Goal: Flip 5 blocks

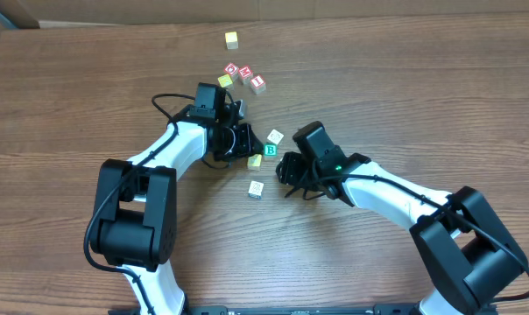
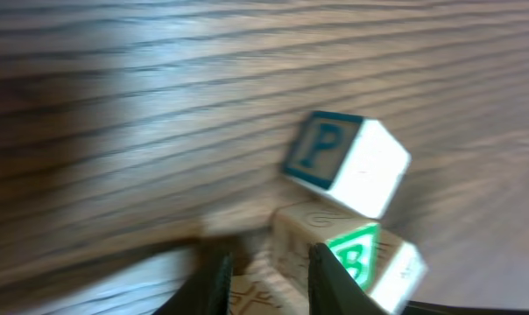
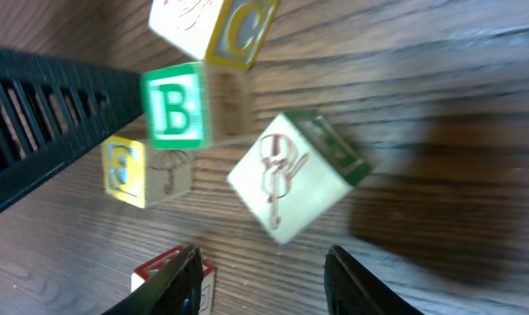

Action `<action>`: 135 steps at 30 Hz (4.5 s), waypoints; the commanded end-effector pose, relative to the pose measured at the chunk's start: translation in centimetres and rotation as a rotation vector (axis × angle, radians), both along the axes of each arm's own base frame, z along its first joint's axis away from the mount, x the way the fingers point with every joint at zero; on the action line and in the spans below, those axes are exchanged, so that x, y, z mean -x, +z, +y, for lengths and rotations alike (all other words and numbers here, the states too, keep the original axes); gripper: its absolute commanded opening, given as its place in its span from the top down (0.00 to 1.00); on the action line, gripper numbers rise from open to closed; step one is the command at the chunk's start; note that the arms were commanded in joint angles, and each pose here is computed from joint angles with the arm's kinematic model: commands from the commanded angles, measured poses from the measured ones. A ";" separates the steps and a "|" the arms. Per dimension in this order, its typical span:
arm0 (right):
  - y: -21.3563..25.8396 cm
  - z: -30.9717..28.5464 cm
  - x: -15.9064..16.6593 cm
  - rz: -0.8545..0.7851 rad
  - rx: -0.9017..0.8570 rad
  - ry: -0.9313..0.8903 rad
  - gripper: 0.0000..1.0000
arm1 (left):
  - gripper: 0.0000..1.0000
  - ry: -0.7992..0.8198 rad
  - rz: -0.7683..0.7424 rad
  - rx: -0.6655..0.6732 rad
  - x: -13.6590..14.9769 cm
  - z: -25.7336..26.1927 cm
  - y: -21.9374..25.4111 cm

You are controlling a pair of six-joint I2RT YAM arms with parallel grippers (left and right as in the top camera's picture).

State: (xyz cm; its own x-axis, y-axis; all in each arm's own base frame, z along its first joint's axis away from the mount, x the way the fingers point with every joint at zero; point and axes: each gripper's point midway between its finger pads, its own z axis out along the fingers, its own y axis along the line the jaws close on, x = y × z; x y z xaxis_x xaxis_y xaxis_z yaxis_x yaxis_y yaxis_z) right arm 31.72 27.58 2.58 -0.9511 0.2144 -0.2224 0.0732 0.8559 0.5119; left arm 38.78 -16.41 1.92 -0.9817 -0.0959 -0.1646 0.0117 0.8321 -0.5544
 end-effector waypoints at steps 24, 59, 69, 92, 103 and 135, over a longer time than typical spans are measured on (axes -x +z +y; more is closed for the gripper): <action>-0.3 -2.0 -2.1 -0.123 0.135 -0.096 0.41 | 0.89 -0.016 0.177 -0.291 4.5 4.9 -3.4; -1.6 1.1 -1.2 -0.196 0.162 0.011 0.37 | 0.38 0.147 0.170 -0.273 1.6 10.4 -1.8; -0.5 -1.8 -4.2 -0.346 0.303 -0.112 0.38 | 0.38 0.146 0.172 -0.274 1.6 10.4 -1.9; -0.2 2.6 -6.1 -0.513 0.210 0.094 0.41 | 0.38 0.146 0.172 -0.274 1.7 10.4 -1.9; -0.6 4.4 -4.3 -0.465 0.129 0.223 0.42 | 0.38 0.146 0.172 -0.274 1.7 10.4 -1.9; -1.9 5.0 -5.3 -0.384 0.293 0.360 0.31 | 0.37 0.144 0.165 -0.277 1.5 10.5 -1.9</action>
